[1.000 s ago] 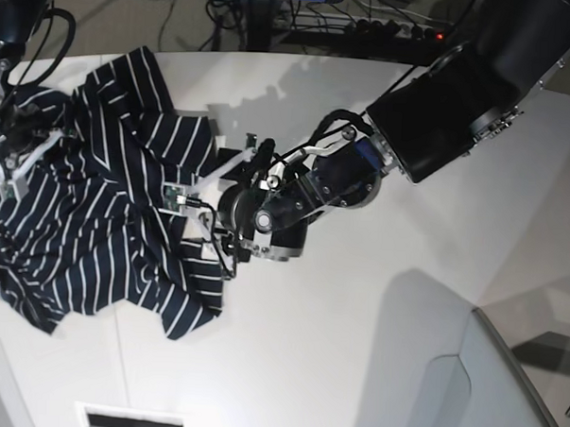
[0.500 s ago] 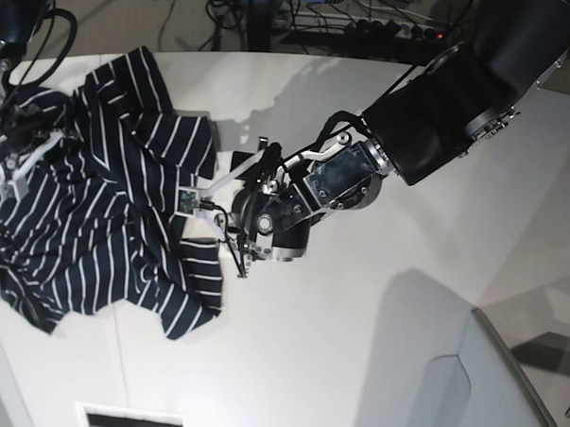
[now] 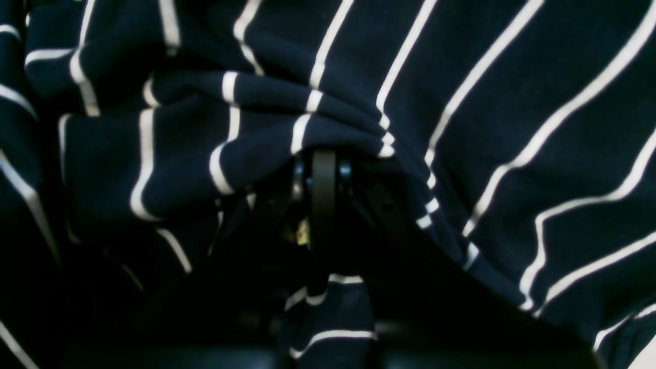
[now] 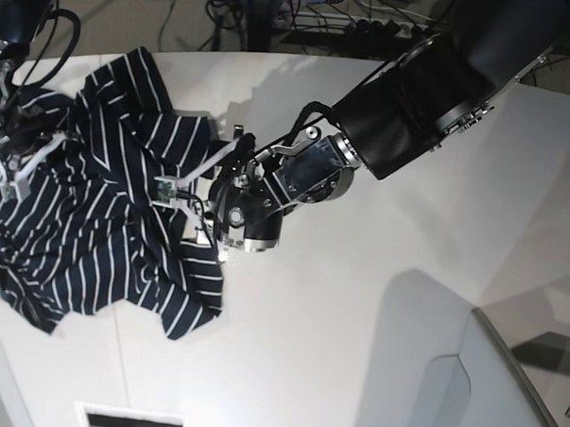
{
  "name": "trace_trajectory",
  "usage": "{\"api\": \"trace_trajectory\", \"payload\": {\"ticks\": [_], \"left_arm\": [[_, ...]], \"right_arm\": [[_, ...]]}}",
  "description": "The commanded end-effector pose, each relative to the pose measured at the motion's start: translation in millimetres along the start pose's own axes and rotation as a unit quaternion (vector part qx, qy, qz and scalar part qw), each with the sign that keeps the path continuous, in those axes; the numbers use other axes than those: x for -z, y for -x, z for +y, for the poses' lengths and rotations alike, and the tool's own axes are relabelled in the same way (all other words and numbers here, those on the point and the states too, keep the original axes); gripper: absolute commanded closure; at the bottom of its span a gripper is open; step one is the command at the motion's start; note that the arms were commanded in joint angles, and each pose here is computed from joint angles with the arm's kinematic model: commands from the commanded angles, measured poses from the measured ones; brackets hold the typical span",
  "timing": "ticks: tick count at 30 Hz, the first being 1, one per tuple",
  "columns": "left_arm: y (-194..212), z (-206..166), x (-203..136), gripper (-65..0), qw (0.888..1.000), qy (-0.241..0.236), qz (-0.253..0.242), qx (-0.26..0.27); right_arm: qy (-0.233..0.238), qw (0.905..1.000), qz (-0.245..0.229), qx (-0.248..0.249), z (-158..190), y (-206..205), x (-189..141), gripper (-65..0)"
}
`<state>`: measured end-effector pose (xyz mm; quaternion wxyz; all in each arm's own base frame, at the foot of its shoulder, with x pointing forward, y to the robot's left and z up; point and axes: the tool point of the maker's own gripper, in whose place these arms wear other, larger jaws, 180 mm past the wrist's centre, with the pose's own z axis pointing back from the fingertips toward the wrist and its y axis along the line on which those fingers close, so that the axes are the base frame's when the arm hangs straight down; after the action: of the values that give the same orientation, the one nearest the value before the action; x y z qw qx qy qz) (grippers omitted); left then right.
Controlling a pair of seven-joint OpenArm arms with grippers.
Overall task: Layout the t-shirt on the table in an organized manner, then fold the t-shirt properly
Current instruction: 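Release the fabric with the left gripper and regrasp another shirt edge, then pull the grasped shirt edge away from the right gripper with the left gripper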
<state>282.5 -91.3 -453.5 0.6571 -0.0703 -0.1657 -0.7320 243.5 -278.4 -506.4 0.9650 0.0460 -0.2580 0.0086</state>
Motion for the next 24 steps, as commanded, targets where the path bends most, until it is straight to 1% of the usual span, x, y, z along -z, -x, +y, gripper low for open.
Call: {"api": "trace_trajectory", "payload": {"ticks": [1, 3, 6, 14, 20, 21, 22, 24], "left_arm": [[-20, 8, -7, -39.7, 0.999, -0.005, -0.035, -0.005], [-27, 4, -7, -39.7, 0.998, 0.009, -0.056, -0.018], [-32, 1, -9, -39.7, 0.997, 0.02, -0.071, -0.029], [-21, -7, 2, -39.3, 0.997, 0.037, -0.055, -0.041], [-20, -10, 3, -39.0, 0.997, 0.041, -0.055, -0.043], [-20, -10, 3, -37.2, 0.997, 0.041, -0.055, -0.043], [-20, -10, 3, -33.6, 0.997, 0.041, -0.055, -0.043], [-20, -10, 3, -23.0, 0.997, 0.04, -0.054, -0.042]], "right_arm": [[-0.001, 0.9969, 0.077, -0.016, 6, 37, 2, -0.6], [-0.001, 0.9968, 0.078, -0.016, 6, 38, 2, -0.6], [-0.001, 0.9968, 0.078, -0.016, 6, 38, 2, -0.6], [0.0, 0.9969, 0.076, -0.016, 5, 36, 2, -0.6], [0.0, 0.9969, 0.076, -0.016, 5, 36, 2, -0.6], [0.0, 0.9969, 0.076, -0.016, 5, 36, 2, -0.6], [0.0, 0.9969, 0.076, -0.016, 5, 36, 2, -0.6], [0.0, 0.9969, 0.076, -0.016, 5, 36, 2, -0.6]]}}
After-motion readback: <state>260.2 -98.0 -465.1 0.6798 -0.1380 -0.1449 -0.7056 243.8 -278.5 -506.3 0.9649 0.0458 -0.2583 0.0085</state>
